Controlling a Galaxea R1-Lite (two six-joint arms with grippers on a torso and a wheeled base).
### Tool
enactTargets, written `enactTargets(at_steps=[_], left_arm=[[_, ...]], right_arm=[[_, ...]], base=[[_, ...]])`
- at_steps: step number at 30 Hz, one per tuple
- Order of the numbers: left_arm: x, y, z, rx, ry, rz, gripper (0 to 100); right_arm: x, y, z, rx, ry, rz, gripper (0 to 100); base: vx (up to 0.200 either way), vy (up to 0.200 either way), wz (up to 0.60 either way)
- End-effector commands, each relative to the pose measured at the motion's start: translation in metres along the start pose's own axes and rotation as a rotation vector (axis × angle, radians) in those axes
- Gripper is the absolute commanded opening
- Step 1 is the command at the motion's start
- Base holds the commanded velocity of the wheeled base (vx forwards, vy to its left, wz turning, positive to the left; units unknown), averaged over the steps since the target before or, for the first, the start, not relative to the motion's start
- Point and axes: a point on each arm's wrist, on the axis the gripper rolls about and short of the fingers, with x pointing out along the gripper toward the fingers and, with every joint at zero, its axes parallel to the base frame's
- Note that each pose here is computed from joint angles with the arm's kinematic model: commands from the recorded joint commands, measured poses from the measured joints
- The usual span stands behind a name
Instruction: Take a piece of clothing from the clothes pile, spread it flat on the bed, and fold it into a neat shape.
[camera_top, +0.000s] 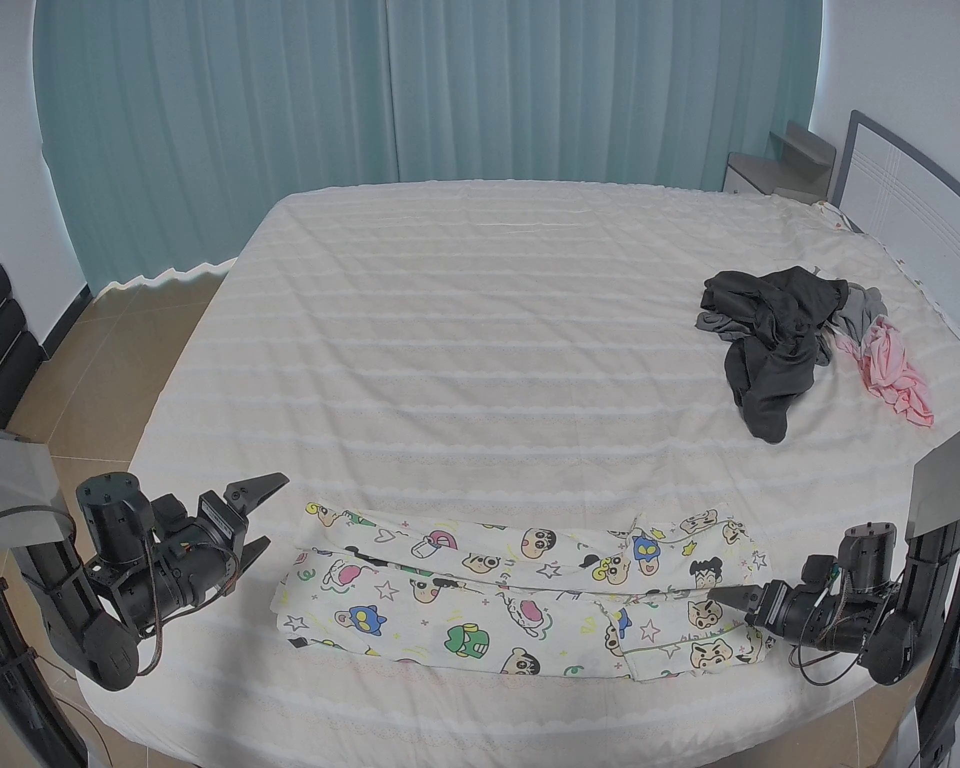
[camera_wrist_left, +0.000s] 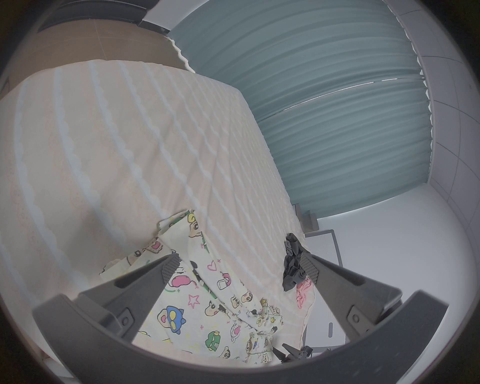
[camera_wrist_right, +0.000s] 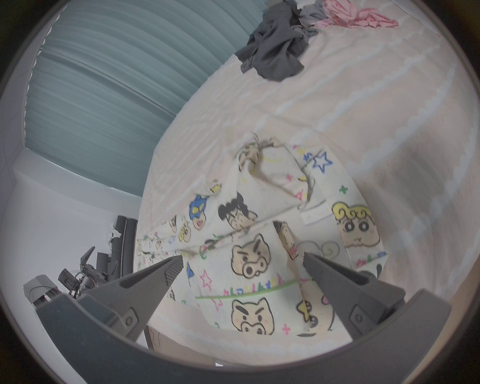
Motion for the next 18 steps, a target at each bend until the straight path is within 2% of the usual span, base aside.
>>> enactTargets(at_steps=[1,11,12,18], left_arm=[[0.0024,0.0173,-0.0083,-0.024,0.035,0.066,100],[0.003,0.0177,-0.0084,-0.024,0.038,0.066,100],[0.003,0.0177,-0.0084,-0.024,0.038,0.066,100],[0.0036,0.0182,-0.0084,-0.025,0.037,0.068,100]], right_arm=[[0.0005,-0.0035,-0.0093,-0.006,0.057,-0.028,100],[-0.0016,-0.0011,-0.0129,-0.017,0.089,-0.037,100],[-0.0015,-0.0009,-0.0131,-0.018,0.089,-0.038,0],[-0.0079,0.0036,-0.01,-0.026,0.069,-0.034,0]], base=[[0.0,0.0,0.0],[0.0,0.0,0.0],[0.0,0.0,0.0],[0.0,0.0,0.0]])
